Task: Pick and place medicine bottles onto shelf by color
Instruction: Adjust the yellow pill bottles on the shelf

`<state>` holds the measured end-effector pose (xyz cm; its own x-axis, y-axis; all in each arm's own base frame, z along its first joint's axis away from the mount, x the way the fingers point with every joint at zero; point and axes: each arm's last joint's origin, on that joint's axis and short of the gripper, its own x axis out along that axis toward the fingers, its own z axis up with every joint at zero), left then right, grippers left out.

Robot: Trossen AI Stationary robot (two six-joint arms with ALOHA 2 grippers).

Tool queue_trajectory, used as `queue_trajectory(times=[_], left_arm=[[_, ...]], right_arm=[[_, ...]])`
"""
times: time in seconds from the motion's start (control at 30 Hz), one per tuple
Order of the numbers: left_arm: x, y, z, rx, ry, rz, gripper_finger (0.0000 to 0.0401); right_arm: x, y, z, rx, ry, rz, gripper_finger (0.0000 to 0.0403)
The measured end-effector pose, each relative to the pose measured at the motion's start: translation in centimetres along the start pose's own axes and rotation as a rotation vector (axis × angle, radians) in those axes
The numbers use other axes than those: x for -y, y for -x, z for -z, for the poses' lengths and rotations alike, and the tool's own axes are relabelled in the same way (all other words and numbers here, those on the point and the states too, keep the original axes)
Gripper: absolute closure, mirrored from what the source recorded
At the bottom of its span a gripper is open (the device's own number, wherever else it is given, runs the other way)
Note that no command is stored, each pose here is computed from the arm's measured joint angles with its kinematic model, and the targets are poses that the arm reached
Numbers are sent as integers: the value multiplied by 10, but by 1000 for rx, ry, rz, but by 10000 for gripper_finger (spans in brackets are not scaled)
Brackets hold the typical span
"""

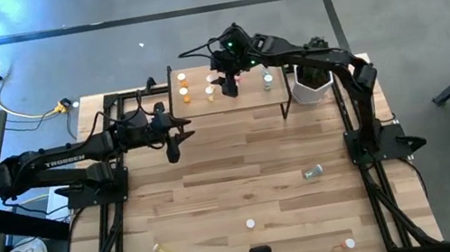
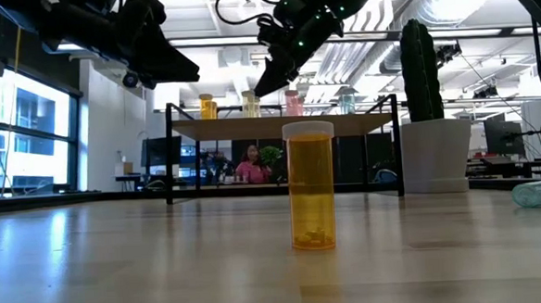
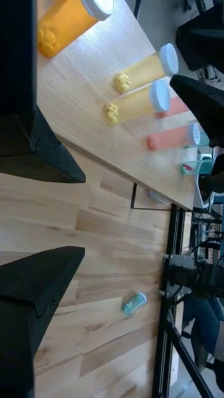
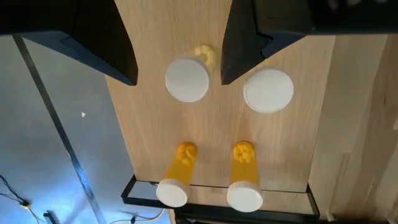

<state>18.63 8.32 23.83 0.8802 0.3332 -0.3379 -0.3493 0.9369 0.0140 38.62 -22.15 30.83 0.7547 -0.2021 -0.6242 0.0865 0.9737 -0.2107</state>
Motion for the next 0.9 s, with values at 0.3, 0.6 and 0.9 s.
queue_trajectory(times=[0.3, 0.6, 0.9], left_arm=[[0, 0, 0, 0, 0, -5, 233], [0, 0, 0, 0, 0, -8, 233], [0, 0, 0, 0, 0, -8, 233]], right_arm=[[2, -5, 2, -4, 3, 18, 181], [4, -8, 4, -22, 5, 43, 181], [3, -8, 6, -41, 1, 34, 181]])
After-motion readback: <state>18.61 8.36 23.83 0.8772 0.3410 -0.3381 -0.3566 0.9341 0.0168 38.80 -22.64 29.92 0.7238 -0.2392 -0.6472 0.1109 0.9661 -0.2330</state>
